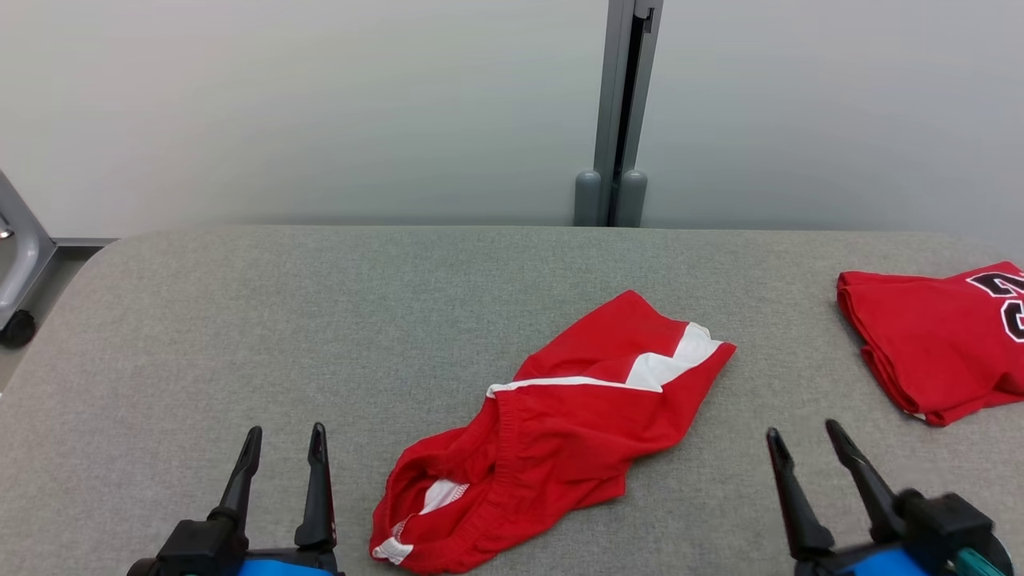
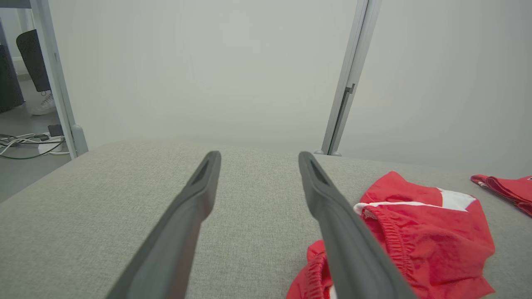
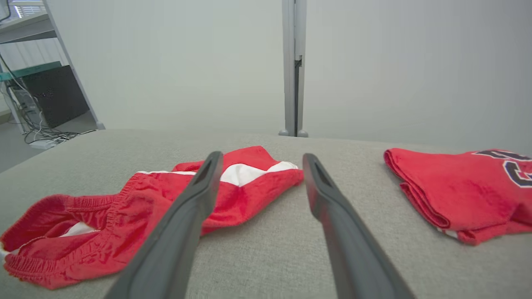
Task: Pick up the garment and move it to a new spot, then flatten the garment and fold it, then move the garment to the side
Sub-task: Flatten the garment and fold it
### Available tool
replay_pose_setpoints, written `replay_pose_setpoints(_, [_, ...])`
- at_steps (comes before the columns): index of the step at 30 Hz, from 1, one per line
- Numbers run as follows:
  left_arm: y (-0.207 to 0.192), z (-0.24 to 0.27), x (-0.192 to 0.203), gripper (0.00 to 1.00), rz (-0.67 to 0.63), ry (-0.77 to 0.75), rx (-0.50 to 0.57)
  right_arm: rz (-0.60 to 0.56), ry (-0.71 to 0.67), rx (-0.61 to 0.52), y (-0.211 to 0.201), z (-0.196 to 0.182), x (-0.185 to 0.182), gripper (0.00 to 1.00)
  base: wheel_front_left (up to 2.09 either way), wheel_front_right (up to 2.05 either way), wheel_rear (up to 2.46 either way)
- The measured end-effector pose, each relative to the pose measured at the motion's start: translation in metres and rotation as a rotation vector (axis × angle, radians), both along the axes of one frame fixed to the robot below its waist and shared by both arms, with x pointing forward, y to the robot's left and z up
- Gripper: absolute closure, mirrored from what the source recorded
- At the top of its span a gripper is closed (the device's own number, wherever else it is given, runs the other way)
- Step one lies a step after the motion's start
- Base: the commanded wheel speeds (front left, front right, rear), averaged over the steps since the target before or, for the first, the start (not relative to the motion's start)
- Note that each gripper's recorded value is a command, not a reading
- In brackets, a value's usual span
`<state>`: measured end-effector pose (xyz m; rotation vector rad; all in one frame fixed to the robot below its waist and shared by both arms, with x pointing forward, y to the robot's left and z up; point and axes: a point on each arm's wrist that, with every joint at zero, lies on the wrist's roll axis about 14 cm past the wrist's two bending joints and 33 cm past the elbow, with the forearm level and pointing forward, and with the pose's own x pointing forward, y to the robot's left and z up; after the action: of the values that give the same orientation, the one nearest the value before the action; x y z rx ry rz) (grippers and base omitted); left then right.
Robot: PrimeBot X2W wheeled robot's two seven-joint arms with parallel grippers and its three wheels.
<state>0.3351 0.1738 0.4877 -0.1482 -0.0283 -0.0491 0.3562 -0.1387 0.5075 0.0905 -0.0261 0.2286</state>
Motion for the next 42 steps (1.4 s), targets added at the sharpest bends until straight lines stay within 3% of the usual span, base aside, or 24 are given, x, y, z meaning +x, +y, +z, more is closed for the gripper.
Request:
replay_pose_setpoints(6, [0.001,0.000,0.000,0.00,0.001,-0.001,0.007,-0.104,0.026,0.022,-0.026,-0.006,-0.019,0.00,0.00,0.00,0.00])
replay_pose_setpoints(17, [-0.006,-0.005,0.005,0.00,-0.027,0.016,0.014,-0.124,0.053,0.025,-0.029,-0.010,-0.027,0.00,0.00,0.00,0.00])
replay_pose_setpoints(28, [-0.059,0.006,0.054,0.00,-0.191,-0.011,0.009,-0.160,0.081,0.038,-0.038,-0.017,-0.026,0.00,0.00,0.00,0.00])
replay_pose_setpoints(35, [-0.100,-0.022,0.076,0.00,-0.318,0.104,0.010,-0.192,0.109,0.039,-0.046,-0.027,-0.023,0.00,0.00,0.00,0.00])
replay_pose_setpoints(42, [-0.133,-0.066,0.067,0.00,-0.439,0.299,-0.013,-0.221,0.129,0.040,-0.054,-0.034,-0.021,0.00,0.00,0.00,0.00])
